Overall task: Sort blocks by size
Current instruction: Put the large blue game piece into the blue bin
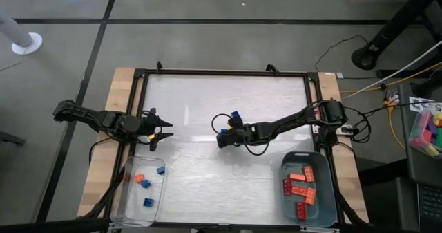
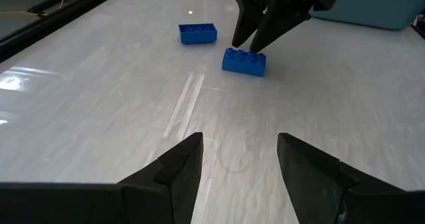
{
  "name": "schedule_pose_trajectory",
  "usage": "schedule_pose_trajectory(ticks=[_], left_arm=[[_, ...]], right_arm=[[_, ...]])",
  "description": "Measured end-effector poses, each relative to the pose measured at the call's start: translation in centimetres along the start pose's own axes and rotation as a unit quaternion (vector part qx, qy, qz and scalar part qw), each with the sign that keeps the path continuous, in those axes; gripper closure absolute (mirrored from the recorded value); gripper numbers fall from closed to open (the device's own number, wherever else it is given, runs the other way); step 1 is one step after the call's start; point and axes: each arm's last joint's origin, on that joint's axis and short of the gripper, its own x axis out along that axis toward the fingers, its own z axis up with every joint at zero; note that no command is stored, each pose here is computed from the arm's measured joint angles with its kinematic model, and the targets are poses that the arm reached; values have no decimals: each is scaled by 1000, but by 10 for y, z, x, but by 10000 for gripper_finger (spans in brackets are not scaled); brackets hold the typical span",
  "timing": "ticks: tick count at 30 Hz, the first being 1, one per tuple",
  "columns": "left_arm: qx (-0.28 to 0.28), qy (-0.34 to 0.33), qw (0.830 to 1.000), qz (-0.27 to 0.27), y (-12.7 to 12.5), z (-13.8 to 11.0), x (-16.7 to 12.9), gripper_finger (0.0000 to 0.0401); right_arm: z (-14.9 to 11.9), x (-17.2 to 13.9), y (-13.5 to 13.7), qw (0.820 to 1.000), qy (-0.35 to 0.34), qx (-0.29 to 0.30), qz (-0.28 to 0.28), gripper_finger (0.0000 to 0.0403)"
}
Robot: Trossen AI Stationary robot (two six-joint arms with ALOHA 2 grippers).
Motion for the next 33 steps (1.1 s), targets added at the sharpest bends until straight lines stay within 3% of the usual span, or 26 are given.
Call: schedule_pose_trajectory(ticks=[12, 16, 20, 29, 33], left_arm=[[0, 1, 1000, 0, 0, 0, 0, 219], [-2, 1, 1000, 1, 0, 0, 0, 219], [1, 1, 1000, 0, 0, 0, 0, 219], [0, 1, 1000, 0, 0, 0, 0, 219], [1, 1, 1000, 0, 0, 0, 0, 219]], right_arm=[[-11, 19, -7, 999, -4, 29, -24, 91], [-11, 19, -7, 999, -12, 28, -29, 111], [-11, 19, -9, 999, -10, 27, -34, 168], [-10, 19, -7, 999, -15, 41, -26, 352], [-10, 19, -6, 999, -19, 38, -20, 399]])
